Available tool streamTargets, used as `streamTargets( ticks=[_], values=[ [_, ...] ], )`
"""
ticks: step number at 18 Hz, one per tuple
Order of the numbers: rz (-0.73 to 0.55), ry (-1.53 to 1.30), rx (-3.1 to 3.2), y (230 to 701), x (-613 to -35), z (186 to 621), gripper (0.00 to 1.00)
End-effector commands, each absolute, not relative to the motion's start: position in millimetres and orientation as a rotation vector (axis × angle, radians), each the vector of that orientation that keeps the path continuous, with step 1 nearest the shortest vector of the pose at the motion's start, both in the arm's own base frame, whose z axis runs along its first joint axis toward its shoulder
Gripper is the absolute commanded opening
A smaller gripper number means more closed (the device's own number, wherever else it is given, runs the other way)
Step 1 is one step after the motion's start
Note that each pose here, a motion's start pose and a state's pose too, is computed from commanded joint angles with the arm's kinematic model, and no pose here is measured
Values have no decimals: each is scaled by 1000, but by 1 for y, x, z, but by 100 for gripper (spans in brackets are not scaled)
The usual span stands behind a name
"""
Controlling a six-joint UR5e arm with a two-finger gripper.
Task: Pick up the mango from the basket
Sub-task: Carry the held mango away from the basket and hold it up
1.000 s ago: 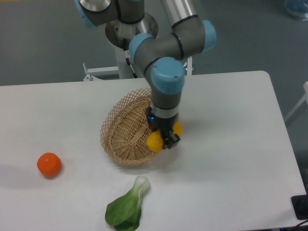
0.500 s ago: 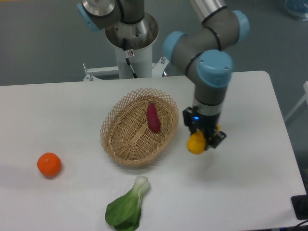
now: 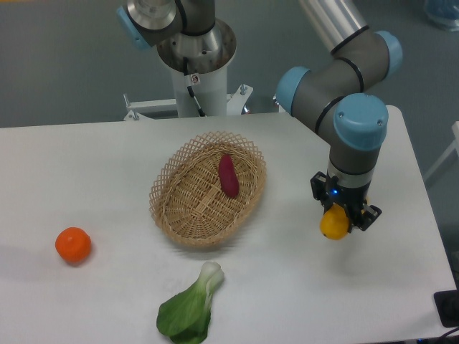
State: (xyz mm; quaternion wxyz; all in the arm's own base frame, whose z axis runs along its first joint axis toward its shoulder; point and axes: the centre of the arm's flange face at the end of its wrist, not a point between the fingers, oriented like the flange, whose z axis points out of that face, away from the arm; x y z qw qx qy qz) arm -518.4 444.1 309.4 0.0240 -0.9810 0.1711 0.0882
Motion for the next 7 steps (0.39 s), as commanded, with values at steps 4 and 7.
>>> streamTargets(
  ticks=[4, 7],
  values=[
    [268, 530, -3037, 445, -517, 308, 45],
    [271, 532, -3036, 444, -517, 308, 45]
  ],
)
